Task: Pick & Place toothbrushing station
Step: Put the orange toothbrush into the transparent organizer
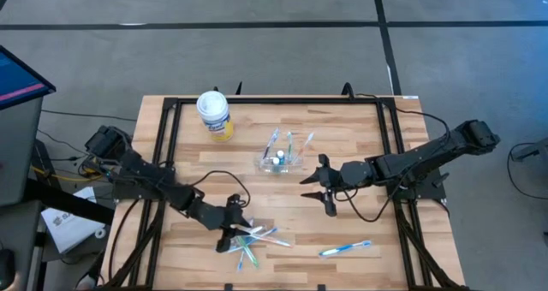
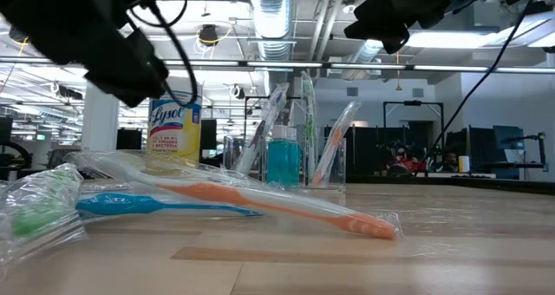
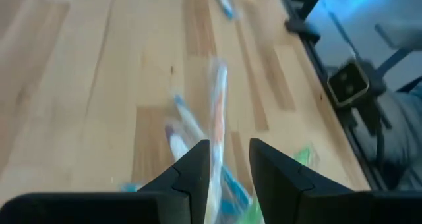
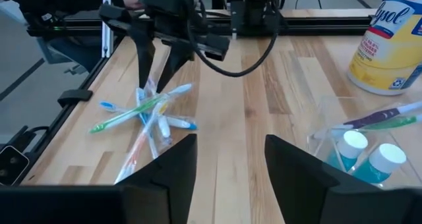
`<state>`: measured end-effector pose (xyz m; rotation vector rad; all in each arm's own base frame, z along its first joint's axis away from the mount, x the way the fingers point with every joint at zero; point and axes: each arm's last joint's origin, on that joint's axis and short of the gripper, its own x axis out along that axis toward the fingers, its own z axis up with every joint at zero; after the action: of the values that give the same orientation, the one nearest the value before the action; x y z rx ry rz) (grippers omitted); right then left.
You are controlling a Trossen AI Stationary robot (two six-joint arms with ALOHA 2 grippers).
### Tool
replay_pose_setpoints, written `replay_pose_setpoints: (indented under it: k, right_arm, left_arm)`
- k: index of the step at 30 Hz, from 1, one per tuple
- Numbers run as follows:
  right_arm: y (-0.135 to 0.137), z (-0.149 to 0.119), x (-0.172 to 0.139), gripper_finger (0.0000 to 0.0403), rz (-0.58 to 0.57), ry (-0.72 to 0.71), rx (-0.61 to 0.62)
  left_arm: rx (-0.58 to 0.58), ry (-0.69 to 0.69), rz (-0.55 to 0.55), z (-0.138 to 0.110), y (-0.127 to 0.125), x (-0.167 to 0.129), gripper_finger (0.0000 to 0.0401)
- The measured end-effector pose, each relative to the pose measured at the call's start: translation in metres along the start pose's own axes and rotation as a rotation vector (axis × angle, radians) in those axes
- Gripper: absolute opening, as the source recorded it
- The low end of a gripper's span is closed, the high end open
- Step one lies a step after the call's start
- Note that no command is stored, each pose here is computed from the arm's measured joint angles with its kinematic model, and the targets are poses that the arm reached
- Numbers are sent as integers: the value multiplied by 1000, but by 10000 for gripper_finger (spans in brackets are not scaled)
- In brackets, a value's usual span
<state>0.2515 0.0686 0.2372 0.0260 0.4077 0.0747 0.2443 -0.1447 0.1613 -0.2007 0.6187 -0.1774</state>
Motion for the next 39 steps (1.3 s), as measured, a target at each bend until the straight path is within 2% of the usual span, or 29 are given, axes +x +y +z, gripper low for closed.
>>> replay_pose_setpoints:
  k: [6, 14, 23, 34, 39]
  right_arm:
    - [0, 0, 0, 166, -3, 0, 0]
    - [0, 0, 0, 164, -3, 0, 0]
    - [0, 0, 0, 162, -4, 3, -1]
    - [0, 0, 0, 160, -4, 4, -1]
    - [0, -1, 0, 162, -4, 8, -2]
  left_arm:
    - [29, 35, -12, -7, -8, -2, 102]
    - [58, 86, 82, -16, -5, -4, 102]
    - [63, 99, 97, -17, -4, -4, 102]
    - [31, 145, 128, -24, -1, -2, 102]
    - [0, 183, 145, -33, 0, 5, 126]
